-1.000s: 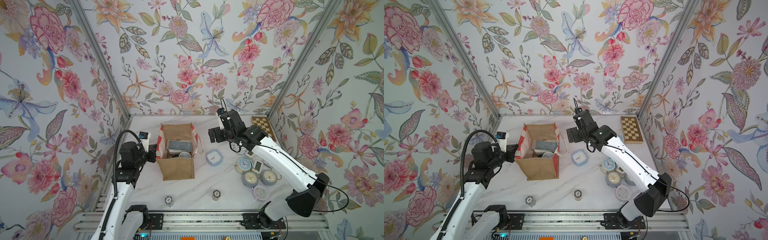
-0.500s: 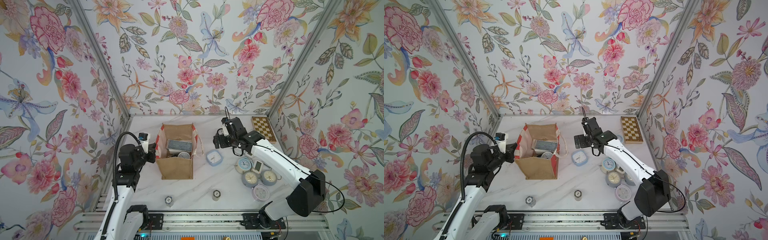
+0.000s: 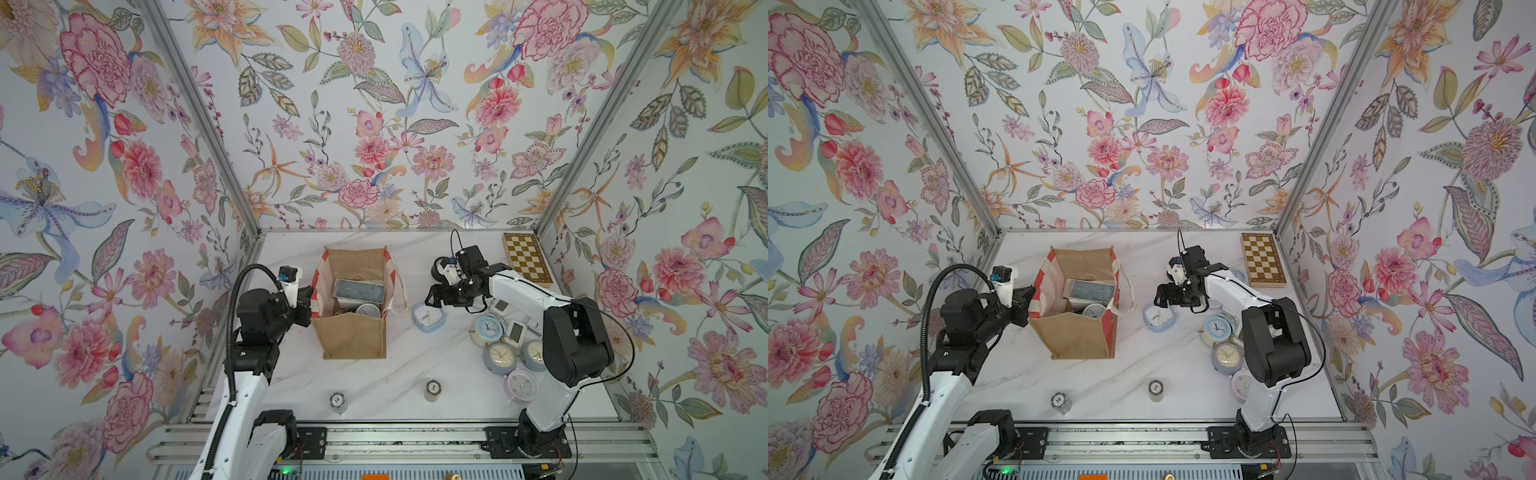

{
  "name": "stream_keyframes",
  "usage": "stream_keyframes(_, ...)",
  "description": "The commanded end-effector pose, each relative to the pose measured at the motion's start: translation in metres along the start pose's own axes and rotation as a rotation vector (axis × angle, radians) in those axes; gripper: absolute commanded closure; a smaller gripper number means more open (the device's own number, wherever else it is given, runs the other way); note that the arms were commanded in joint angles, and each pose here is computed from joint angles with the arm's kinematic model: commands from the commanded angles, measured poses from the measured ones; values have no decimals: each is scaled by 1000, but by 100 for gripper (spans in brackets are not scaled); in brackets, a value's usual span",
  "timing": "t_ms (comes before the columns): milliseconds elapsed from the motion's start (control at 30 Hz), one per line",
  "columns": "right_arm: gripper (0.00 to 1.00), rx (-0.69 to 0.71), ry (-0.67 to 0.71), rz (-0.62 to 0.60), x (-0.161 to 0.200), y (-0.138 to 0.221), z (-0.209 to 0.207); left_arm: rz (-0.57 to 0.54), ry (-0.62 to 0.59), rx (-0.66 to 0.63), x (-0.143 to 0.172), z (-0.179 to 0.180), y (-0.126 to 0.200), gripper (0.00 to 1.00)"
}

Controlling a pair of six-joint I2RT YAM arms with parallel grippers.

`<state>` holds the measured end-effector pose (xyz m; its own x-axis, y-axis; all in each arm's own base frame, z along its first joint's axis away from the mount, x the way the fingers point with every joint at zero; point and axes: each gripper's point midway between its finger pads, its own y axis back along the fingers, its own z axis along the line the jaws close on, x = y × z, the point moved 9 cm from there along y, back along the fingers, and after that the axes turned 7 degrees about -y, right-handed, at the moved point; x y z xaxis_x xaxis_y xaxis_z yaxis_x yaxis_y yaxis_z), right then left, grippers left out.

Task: Put the alarm clock into the canvas bag
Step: Pick up the alarm from the center of the board.

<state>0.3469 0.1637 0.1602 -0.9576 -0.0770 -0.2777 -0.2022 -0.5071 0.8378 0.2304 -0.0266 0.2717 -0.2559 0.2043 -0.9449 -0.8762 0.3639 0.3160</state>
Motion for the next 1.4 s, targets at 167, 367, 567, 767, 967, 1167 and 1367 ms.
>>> stream_keyframes(167, 11, -200, -37, 90, -1, -19, -26, -32, -67, 26, -8, 0, 1, 61)
stream_keyframes(367, 15, -288, -59, 153, 1, -40, -35, -27, -74, 13, -8, 2, 0, 59)
stream_keyframes(567, 18, -384, -80, 206, 10, -51, -37, -30, -79, 1, -8, 2, 2, 59)
stream_keyframes(767, 23, -457, -109, 250, 19, -59, -38, -29, -81, -2, -7, 2, 2, 58)
stream_keyframes(967, 34, -523, -115, 261, 21, -58, -35, -27, -79, 2, -7, 2, 1, 58)
stream_keyframes(1167, 47, -559, -114, 255, 18, -54, -31, -30, -82, 1, -8, 2, 2, 57)
stream_keyframes(1367, 60, -569, -115, 255, 18, -54, -30, -8, -76, -8, -5, 4, -2, 57)
